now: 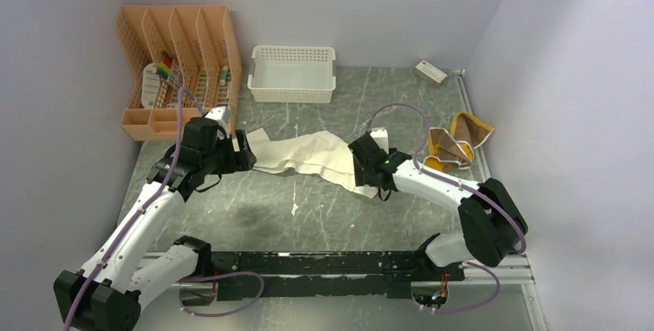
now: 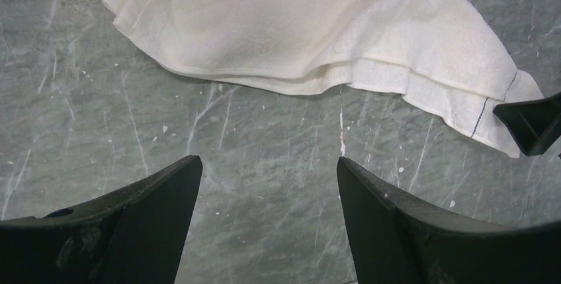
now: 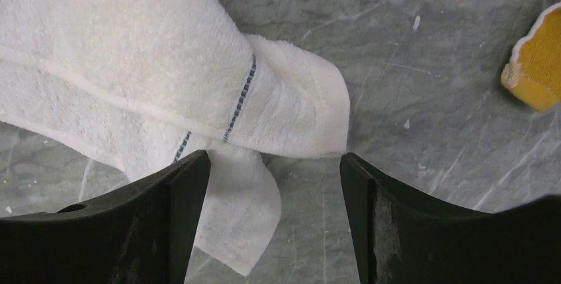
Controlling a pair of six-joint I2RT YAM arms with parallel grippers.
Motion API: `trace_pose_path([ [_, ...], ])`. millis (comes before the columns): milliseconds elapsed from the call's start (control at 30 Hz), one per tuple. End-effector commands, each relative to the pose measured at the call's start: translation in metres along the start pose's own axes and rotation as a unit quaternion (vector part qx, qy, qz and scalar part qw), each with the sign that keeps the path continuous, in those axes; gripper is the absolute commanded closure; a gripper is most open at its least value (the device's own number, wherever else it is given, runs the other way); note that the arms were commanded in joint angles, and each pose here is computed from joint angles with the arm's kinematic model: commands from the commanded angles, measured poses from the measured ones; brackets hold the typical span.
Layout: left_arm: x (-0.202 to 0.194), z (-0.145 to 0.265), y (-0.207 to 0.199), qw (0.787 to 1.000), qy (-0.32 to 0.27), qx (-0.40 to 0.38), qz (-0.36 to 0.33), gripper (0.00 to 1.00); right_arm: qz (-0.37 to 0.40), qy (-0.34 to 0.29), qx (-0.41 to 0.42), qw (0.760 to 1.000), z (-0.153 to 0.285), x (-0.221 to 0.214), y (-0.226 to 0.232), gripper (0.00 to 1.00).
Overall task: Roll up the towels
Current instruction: Flatten out the towel at the center of the board.
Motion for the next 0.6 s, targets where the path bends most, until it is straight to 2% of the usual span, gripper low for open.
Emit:
trace_pose_path([
  [0,0.002,0.000,-0.003,1.000,-0.008,-0.020,-0.006,0.14,-0.028,-0.032,-0.011,0.999,-0.002,0.020,-0.006,0.28],
  [133,0.002,-0.002,-0.003,1.000,-0.007,-0.020,-0.008,0.14,-0.038,-0.034,0.001,0.999,-0.015,0.028,-0.015,0.30],
  [367,0.001,-0.004,-0.002,1.000,-0.005,-0.018,-0.008,0.14,-0.031,-0.037,0.010,0.999,-0.029,0.039,-0.016,0.44],
  [433,0.001,-0.005,-0.001,1.000,-0.004,-0.016,-0.008,0.14,-0.026,-0.038,0.018,0.999,-0.030,0.041,-0.015,0.46],
  [467,0.001,-0.006,-0.001,1.000,-0.004,-0.013,-0.008,0.14,-0.022,-0.038,0.021,0.999,-0.031,0.042,-0.014,0.44],
  [567,0.001,-0.011,0.002,1.000,-0.001,0.001,-0.004,0.12,-0.019,-0.034,0.024,0.999,-0.033,0.040,-0.014,0.25],
])
Point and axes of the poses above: each gripper's point midway between its finger pads, its own z axis back along the fingers, its own y axis along the line the jaws close on, x = y × z, the point moved 8 cm from there along z, back along the fingers, and after that the axes turned 9 degrees about z, right-handed, at the moved point
